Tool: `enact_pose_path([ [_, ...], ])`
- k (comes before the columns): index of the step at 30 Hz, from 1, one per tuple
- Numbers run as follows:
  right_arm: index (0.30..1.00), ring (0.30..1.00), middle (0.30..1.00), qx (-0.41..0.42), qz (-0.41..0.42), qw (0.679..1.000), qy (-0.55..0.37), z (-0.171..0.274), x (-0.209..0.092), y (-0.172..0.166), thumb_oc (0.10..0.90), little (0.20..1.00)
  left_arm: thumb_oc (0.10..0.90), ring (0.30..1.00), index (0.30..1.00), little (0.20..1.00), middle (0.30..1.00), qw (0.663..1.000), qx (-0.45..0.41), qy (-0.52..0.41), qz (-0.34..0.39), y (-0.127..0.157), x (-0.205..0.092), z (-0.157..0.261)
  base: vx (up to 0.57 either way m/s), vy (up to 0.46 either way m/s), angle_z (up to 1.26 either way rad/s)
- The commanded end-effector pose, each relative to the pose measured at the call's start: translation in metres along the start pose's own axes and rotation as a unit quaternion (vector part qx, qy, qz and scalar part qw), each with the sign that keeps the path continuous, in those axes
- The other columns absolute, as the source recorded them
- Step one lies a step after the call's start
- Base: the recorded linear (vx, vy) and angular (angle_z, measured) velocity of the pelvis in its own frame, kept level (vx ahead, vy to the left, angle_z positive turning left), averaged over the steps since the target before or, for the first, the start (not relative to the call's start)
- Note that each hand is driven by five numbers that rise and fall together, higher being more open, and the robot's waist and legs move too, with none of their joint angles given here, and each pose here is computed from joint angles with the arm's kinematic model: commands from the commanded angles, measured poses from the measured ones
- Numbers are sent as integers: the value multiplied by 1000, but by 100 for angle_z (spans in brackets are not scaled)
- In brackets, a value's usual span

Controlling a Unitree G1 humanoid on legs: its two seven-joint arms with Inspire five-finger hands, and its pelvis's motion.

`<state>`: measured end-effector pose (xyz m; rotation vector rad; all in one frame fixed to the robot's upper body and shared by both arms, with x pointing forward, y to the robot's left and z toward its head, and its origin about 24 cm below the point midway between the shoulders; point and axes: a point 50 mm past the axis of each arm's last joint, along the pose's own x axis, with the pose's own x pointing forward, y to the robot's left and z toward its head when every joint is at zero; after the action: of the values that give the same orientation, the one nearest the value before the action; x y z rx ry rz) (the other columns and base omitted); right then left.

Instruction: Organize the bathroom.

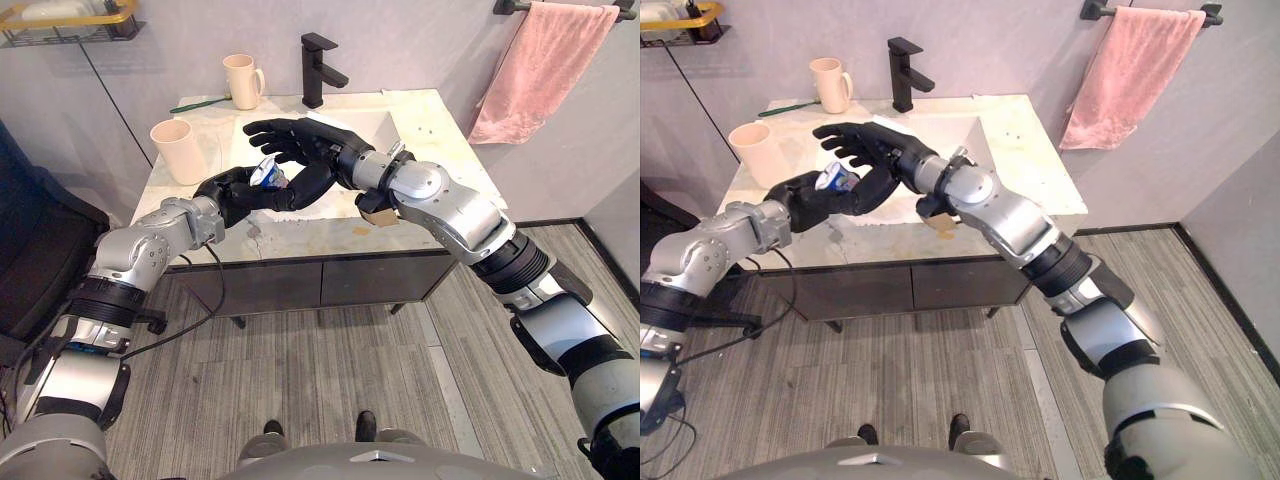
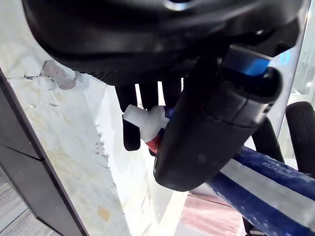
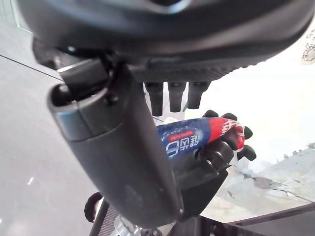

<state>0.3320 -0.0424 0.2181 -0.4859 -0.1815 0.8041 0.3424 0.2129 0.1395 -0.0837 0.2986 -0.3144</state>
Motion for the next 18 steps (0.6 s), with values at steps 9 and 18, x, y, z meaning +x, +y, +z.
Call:
enact_pose_path([
  [9, 900, 900, 900, -18, -26, 994, -105, 44, -5, -9, 800, 900, 400, 300, 300, 300, 300, 988, 22, -152, 0, 8, -20, 66, 0, 0, 0],
  [18, 594, 594, 594, -14, -19, 994, -108, 45, -5, -8, 596, 594, 400, 300, 300, 300, 300, 988, 24, -150, 0, 9, -20, 64, 0, 0, 0],
])
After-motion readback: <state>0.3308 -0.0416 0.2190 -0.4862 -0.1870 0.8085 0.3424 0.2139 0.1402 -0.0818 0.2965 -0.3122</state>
